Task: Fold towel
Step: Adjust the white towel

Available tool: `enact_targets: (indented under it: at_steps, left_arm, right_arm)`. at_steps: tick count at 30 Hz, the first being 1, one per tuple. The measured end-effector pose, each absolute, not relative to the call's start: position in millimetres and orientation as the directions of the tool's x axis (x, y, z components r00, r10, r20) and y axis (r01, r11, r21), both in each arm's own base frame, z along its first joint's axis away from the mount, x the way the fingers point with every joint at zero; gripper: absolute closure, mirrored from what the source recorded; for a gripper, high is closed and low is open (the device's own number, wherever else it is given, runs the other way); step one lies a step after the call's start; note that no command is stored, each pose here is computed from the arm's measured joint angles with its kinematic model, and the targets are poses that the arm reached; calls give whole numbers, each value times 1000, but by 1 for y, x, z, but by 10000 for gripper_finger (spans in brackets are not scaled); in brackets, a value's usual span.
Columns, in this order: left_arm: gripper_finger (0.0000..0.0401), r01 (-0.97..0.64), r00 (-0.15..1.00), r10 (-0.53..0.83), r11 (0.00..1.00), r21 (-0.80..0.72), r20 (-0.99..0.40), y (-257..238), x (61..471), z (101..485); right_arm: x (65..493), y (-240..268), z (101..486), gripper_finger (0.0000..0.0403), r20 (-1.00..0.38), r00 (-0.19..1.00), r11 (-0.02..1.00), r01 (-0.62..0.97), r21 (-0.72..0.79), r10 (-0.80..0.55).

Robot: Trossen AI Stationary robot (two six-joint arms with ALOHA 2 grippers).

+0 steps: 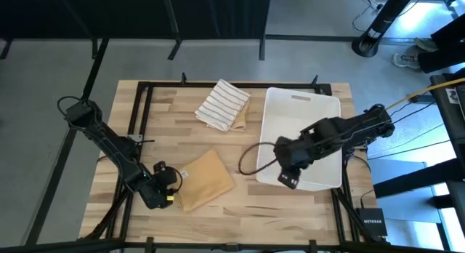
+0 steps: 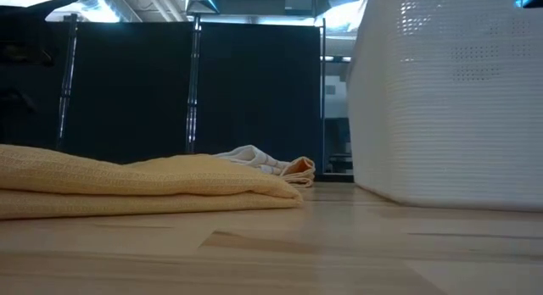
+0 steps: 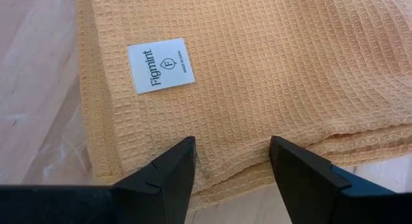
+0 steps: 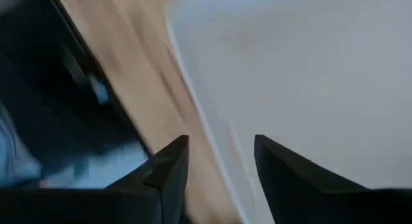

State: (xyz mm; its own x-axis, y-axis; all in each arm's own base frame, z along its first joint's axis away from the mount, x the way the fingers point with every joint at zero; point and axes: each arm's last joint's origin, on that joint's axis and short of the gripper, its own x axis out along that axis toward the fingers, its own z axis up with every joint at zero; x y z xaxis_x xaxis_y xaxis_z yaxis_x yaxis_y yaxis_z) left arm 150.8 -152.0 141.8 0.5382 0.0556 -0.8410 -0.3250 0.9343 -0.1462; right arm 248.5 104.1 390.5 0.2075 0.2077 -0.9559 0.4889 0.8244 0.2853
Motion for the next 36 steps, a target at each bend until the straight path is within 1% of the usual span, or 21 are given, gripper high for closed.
enact_targets:
  at_steps: [4,7,8,10,12,15,18,20,23,25,27,29,31,33,34,36]
  left_arm:
    - [210,-320,539,54,937,-144,-840,-152,151,142]
    - [210,-300,544,55,944,-134,-837,-152,151,142]
    - [210,-286,548,51,949,-130,-835,-153,152,142]
    - [210,-262,551,48,958,-118,-833,-154,153,146]
    - [210,-232,563,34,965,-119,-826,-156,155,157]
    - [210,-160,595,-2,980,-121,-804,-159,158,183]
    - [210,-62,673,-25,994,-91,-739,-158,166,212]
    - [210,-35,731,14,999,-18,-682,-152,174,226]
    - [210,-9,781,106,987,160,-616,-139,191,235]
    - [209,-43,788,194,964,263,-584,-123,203,237]
    - [207,-74,774,271,936,344,-573,-102,216,238]
    - [198,-119,747,343,912,393,-569,-79,228,238]
    - [185,-138,719,385,895,425,-579,-55,239,236]
    - [171,-140,701,414,878,458,-581,-32,251,232]
    - [164,-131,692,429,866,483,-580,-23,257,229]
    - [154,-119,674,470,830,544,-570,-4,269,222]
  right_arm:
    - [265,103,406,225,-876,481,856,432,286,50]
    - [279,103,414,226,-757,648,915,351,200,-83]
    - [283,103,414,226,-716,686,927,340,158,-130]
    - [290,104,411,226,-661,725,944,321,79,-191]
    - [296,105,407,226,-634,747,957,288,42,-197]
    - [298,107,396,226,-640,738,963,271,-9,-214]
    - [296,119,379,226,-646,722,962,266,-69,-246]
    - [294,131,366,226,-631,732,962,255,-98,-258]
    - [286,157,353,226,-593,766,968,222,-117,-247]
    - [280,176,348,226,-506,816,960,241,-143,-280]
    - [271,192,342,226,-412,842,935,277,-221,-347]
    - [263,203,333,226,-310,848,892,347,-290,-430]
    - [255,206,325,226,-211,817,817,440,-373,-537]
    - [250,205,319,226,-107,766,727,544,-418,-634]
    - [249,203,316,226,-67,741,689,583,-429,-669]
    - [248,201,311,226,-42,723,664,609,-435,-690]
